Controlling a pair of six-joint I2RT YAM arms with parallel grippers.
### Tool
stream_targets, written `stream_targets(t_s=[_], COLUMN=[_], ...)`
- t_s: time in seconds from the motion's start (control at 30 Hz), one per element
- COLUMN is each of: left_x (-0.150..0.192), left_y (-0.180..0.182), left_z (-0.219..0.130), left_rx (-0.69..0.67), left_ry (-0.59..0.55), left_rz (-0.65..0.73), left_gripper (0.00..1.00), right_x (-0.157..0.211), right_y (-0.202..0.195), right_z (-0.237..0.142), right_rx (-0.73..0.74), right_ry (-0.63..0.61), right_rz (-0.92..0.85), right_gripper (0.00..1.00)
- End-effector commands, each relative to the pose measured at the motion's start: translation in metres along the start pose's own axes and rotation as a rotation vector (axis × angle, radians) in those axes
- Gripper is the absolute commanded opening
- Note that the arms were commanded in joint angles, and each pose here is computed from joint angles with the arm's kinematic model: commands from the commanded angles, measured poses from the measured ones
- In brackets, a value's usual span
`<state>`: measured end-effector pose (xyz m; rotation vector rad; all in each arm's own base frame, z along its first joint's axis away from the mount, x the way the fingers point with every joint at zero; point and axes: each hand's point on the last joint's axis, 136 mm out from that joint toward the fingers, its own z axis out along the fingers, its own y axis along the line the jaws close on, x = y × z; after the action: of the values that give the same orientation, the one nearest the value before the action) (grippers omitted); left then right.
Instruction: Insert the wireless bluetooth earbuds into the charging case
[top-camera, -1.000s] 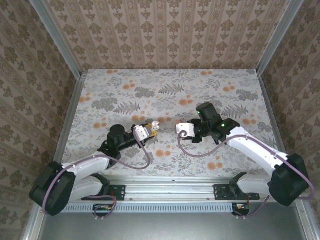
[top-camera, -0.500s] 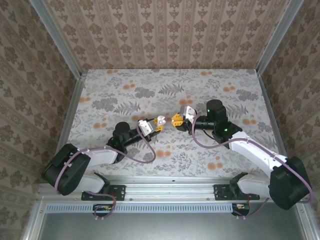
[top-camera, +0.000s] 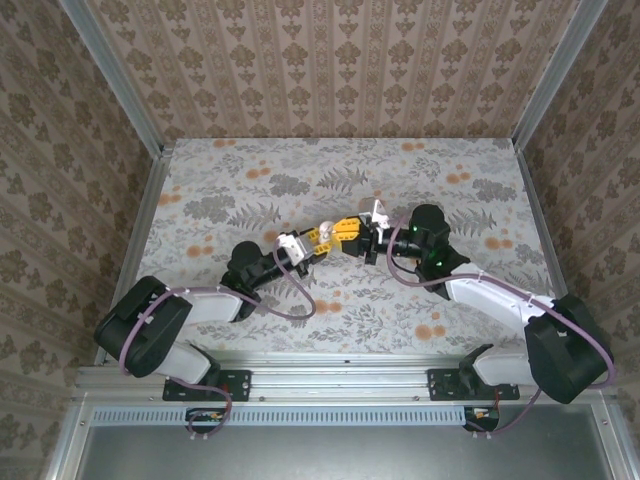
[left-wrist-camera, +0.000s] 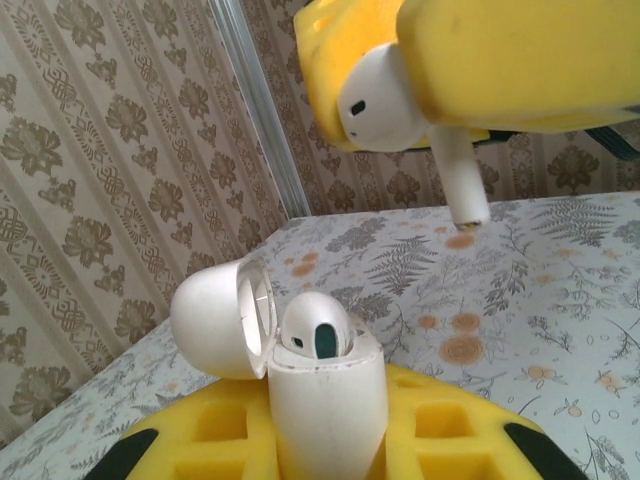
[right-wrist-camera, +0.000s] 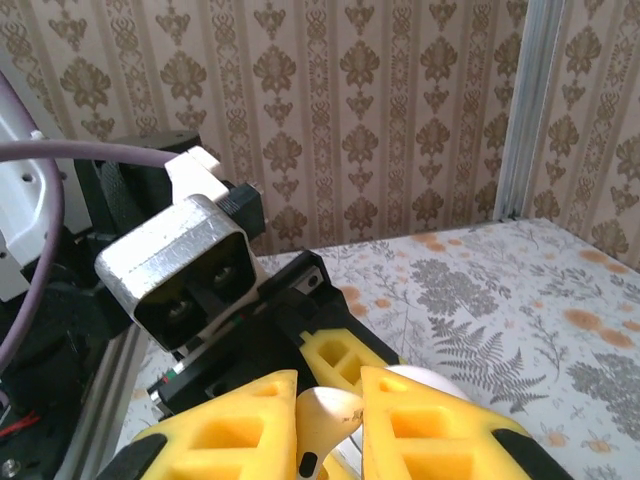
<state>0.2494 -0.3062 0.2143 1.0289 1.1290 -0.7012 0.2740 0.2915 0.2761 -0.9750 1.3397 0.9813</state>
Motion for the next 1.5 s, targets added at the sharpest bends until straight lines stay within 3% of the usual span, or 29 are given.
stream_targets(t_s=[0.0,0.5,1.47], left_x=[-0.024,-0.034,-0.04], left_y=[0.0,0.003,0.007], left_z=[0.003,0.004,0.007], left_rx=[0.012,-0.006,-0.021], left_ry=[-0.08,-0.099,-0.113], left_rz=[0.017,0.034,0.051], left_gripper=[0.0,0.0,0.0], right_x=[-0.008,0.001,0.015], right_y=[-0.009,-0.033,-0.036], right_z=[0.0,-0.003,0.0], right_rx=[0.063,0.19,0.2], right_ry=[-0.062,-0.133,-0.151], right_rz=[0.016,0.093,0.176], right_gripper=[0.19,0.19,0.19])
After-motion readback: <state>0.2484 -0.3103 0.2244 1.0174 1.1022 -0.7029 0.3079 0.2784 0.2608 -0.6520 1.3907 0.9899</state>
